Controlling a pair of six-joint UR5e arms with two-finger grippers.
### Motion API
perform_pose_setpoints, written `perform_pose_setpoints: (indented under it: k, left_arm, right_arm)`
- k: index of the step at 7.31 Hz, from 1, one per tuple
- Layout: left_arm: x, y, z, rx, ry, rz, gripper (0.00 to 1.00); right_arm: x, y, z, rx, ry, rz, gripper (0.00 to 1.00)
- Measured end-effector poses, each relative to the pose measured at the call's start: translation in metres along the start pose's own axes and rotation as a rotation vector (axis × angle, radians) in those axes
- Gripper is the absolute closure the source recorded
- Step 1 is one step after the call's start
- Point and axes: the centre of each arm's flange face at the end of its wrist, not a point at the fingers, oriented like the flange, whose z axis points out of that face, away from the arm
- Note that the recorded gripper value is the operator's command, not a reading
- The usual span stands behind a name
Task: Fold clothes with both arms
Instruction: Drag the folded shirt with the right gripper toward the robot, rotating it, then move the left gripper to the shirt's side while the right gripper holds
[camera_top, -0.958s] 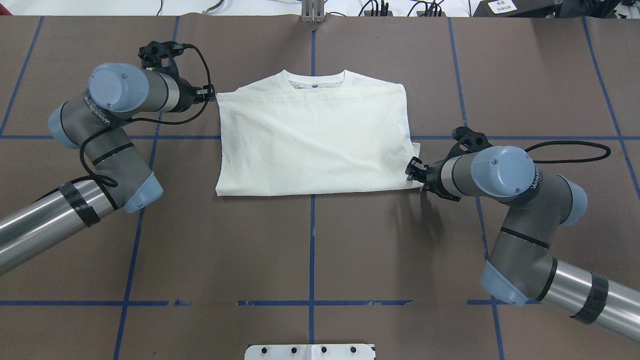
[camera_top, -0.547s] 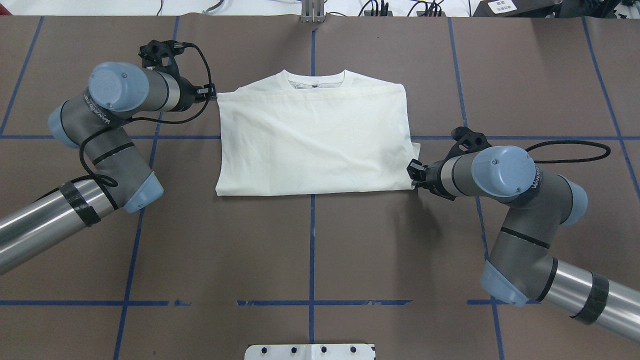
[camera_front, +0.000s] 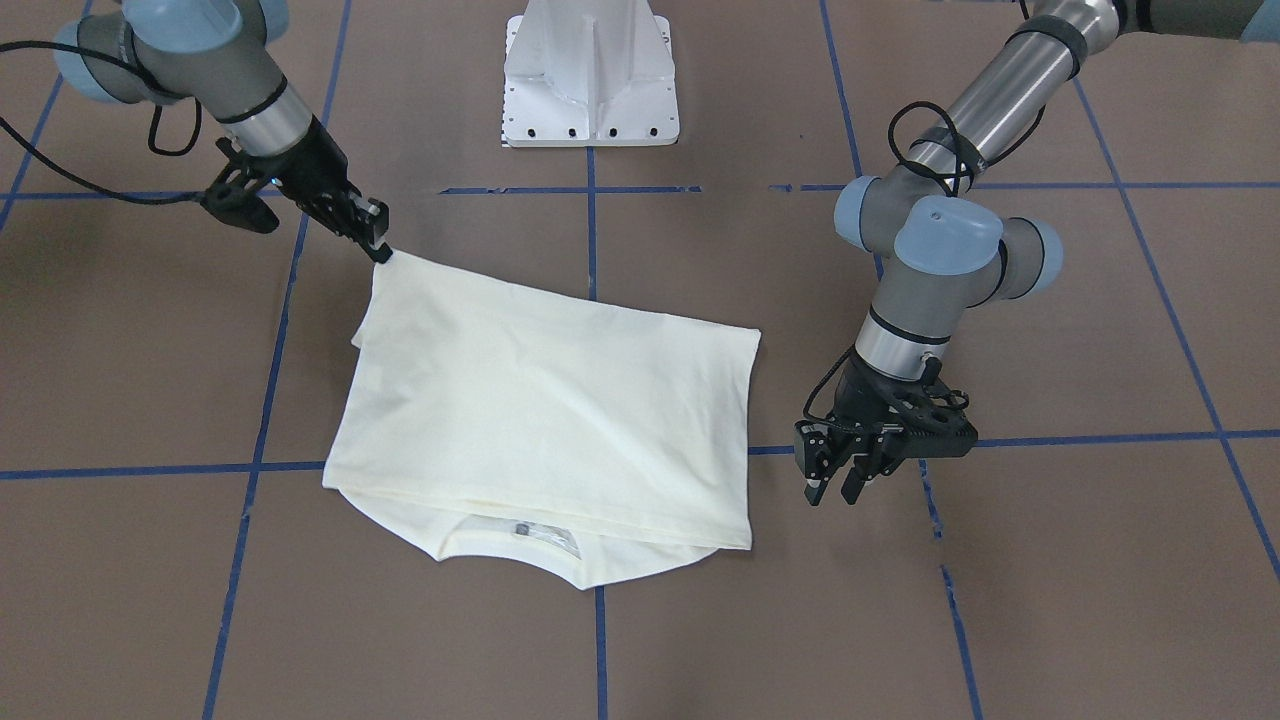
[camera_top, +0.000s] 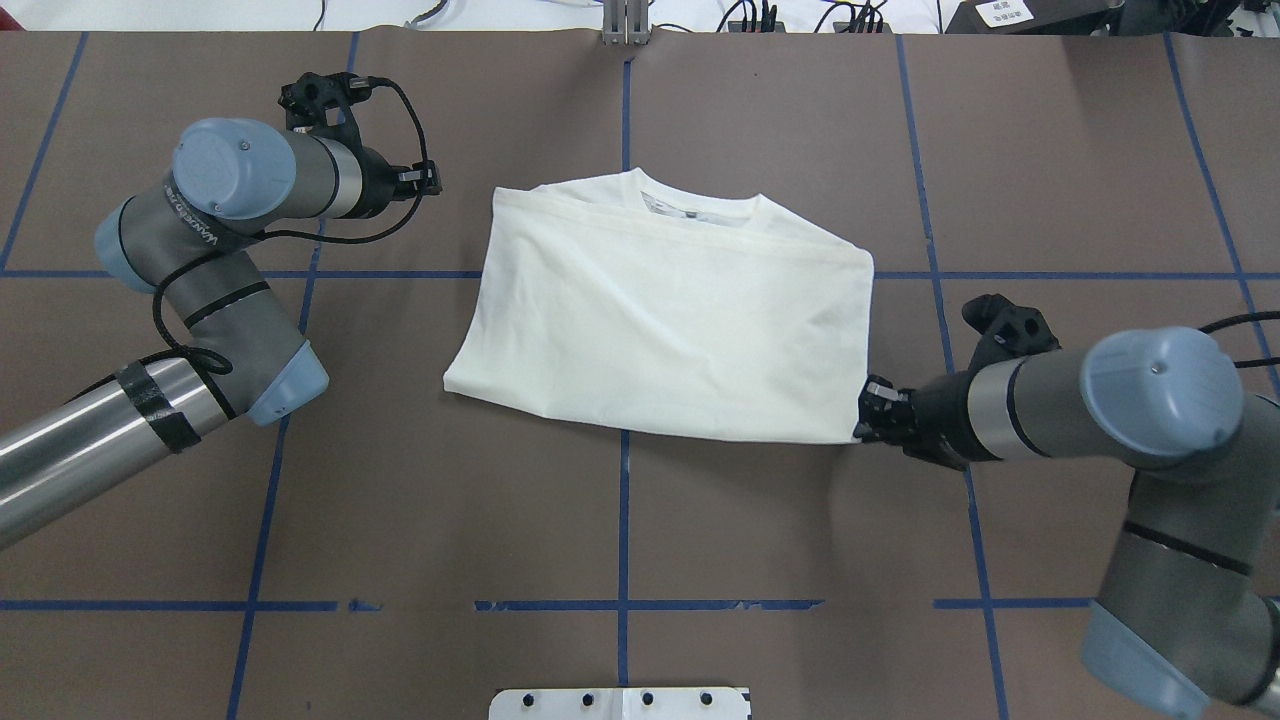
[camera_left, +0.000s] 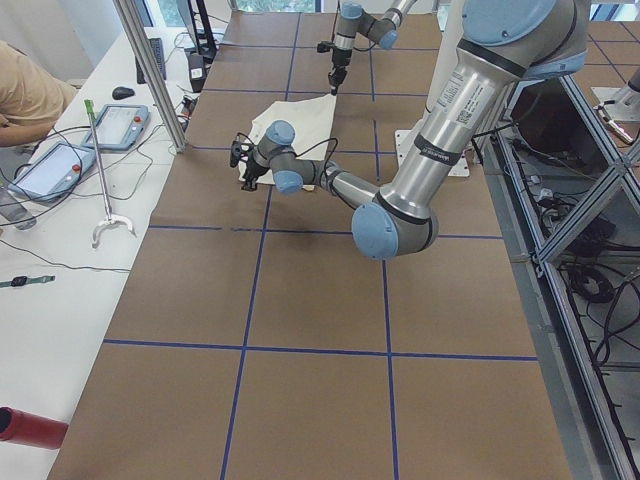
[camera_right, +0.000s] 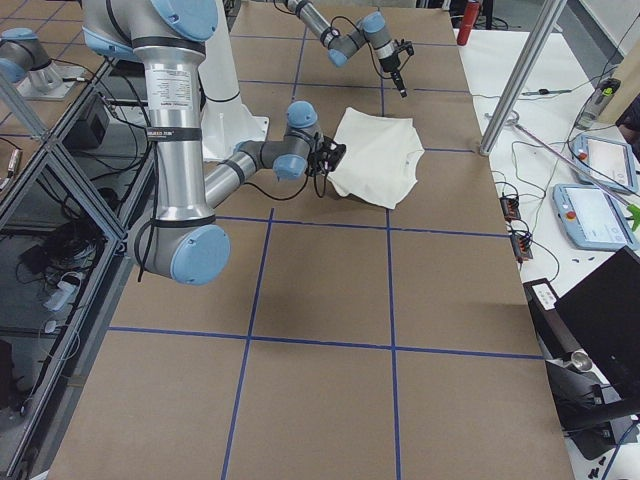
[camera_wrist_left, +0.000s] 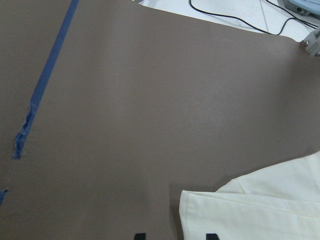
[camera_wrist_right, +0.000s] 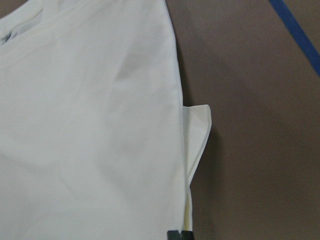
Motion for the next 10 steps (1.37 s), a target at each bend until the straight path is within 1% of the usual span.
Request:
perform_pose_setpoints:
  k: [1,2,3,4,5,6,7,8,9,10]
  left_arm:
    - [0.002,0.001,-0.006,0.002,0.012,-0.001,0.46]
    - [0.005,0.006,-0.018,0.003,0.032,-0.005,0.46]
    - [0.012,0.01,-0.033,-0.006,0.067,-0.025,0.46]
    - [0.019,0.015,-0.048,-0.038,0.107,-0.067,0.46]
    - [0.029,0.019,-0.063,-0.074,0.145,-0.119,0.45]
    - [0.041,0.025,-0.077,-0.114,0.184,-0.177,0.42]
    - [0.051,0.042,-0.087,-0.166,0.211,-0.231,0.38]
    - [0.053,0.068,-0.092,-0.219,0.216,-0.279,0.32]
    - [0.055,0.103,-0.091,-0.277,0.206,-0.323,0.31]
    - [0.062,0.144,-0.085,-0.33,0.185,-0.362,0.32]
  right_arm:
    - [0.01,0.043,-0.013,-0.09,0.011,-0.008,1.0]
    - [0.02,0.081,-0.013,-0.167,0.037,-0.011,0.01]
    - [0.032,0.112,-0.007,-0.212,0.068,-0.023,0.0]
    - [0.043,0.13,0.001,-0.21,0.087,-0.039,0.0]
    - [0.052,0.138,0.008,-0.177,0.095,-0.051,0.0]
    - [0.054,0.137,0.009,-0.133,0.082,-0.056,0.0]
    - [0.049,0.132,0.004,-0.078,0.049,-0.055,0.0]
    - [0.041,0.121,-0.003,0.0,0.006,-0.049,0.0]
    - [0.035,0.103,-0.008,0.086,-0.03,-0.037,0.0]
    - [0.029,0.076,-0.014,0.156,-0.05,-0.014,0.0]
